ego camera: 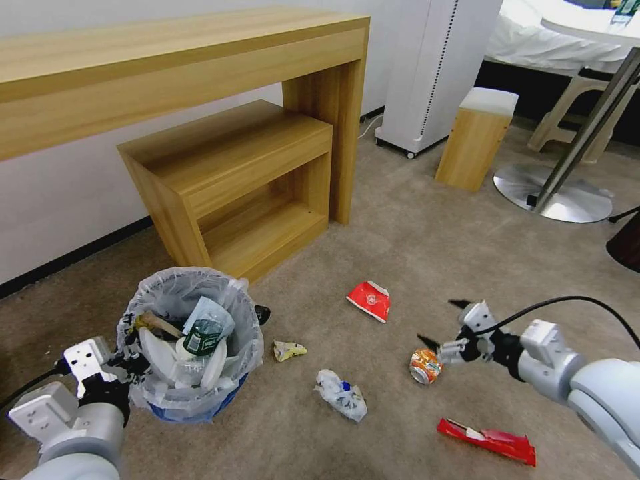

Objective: Pick up the trash bin and place the garbage on the floor into it.

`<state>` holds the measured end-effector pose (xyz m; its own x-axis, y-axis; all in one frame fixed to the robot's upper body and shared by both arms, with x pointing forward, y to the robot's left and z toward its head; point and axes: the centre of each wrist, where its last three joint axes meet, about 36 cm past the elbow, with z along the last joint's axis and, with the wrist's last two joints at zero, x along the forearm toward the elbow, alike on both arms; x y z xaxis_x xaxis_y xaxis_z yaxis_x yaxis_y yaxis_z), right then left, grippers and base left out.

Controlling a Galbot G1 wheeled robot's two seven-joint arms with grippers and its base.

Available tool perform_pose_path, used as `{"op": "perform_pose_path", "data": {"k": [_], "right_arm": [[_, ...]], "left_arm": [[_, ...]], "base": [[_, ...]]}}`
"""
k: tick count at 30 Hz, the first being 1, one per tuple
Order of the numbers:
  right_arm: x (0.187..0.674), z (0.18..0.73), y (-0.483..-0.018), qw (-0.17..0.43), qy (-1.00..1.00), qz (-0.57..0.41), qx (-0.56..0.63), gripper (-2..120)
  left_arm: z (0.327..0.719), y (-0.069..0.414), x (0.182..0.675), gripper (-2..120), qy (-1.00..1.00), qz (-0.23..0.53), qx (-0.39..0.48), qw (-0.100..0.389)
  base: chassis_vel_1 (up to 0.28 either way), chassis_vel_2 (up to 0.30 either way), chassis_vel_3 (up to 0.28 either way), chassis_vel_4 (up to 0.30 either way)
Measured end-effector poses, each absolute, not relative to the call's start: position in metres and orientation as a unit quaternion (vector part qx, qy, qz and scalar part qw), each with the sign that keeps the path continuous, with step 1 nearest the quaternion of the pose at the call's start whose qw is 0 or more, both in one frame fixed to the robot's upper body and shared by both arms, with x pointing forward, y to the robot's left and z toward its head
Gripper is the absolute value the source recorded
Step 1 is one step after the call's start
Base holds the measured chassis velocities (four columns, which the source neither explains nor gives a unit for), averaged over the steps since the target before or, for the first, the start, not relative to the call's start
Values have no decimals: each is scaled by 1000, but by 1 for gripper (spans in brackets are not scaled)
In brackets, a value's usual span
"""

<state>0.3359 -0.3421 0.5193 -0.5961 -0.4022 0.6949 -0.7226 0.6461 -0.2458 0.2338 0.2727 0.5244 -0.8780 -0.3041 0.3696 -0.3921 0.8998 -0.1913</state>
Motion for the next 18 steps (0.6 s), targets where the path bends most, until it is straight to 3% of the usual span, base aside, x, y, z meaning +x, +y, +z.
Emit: {"op": "perform_pose_path", "data": {"k": [11,18], "right_arm": [[328,487,-359,437,-789,277,331,100],[340,411,-383,508,-759,268,306,100]], "left_arm": [[524,269,234,0,-959,133,187,165],[523,268,234,0,-959,128,193,164]], "base": [[0,0,0,0],[0,0,0,0]]}}
